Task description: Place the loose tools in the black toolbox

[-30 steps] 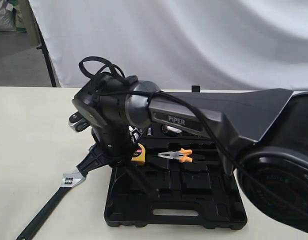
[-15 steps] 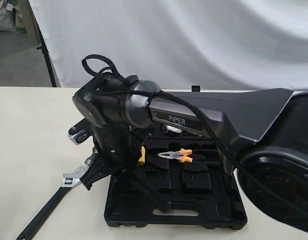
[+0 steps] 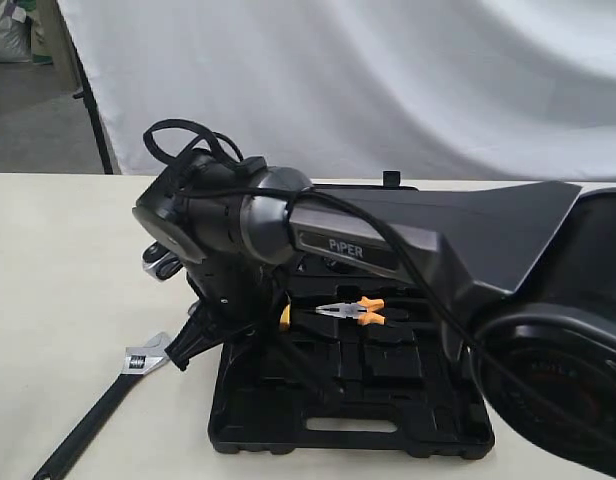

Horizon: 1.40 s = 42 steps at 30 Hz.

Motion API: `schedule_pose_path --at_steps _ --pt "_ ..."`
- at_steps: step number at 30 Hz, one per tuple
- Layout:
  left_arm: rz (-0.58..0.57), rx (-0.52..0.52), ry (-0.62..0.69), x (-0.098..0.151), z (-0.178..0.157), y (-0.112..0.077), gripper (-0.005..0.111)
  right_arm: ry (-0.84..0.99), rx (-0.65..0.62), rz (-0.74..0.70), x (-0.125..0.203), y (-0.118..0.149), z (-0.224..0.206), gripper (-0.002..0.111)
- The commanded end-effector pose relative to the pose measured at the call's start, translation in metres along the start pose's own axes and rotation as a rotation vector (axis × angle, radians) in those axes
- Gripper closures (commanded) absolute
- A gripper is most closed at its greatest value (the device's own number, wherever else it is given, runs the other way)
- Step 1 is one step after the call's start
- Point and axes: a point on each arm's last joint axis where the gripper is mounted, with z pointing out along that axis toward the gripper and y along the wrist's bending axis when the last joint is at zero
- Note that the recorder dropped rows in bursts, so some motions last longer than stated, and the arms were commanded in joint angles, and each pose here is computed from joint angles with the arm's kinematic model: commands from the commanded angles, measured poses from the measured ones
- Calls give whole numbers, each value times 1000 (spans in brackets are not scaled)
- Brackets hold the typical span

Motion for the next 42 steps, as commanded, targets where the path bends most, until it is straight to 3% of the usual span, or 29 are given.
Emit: schedule_pose_path --at_steps 1,11,13,18,20,28,32,42 --pt "-10 -3 1 1 0 0 106 -35 60 -16 -2 -4 -7 109" --pt "-10 -3 1 1 0 0 106 -7 59 1 1 -4 -6 107" --pt "-10 -3 1 1 0 0 106 -8 58 -3 1 -3 -7 96" --pt "-10 -3 1 1 0 0 106 -2 32 -29 2 3 -8 56" --pt "-10 -3 1 1 0 0 106 -3 30 -66 2 6 -9 48" --pt "-14 -2 1 1 0 0 106 -69 22 -82 -9 2 -26 47" --pt "-14 -2 1 1 0 0 106 -197 -10 -81 -22 5 -28 47" --pt "-14 -2 1 1 0 0 106 -199 47 -102 -32 -3 25 50"
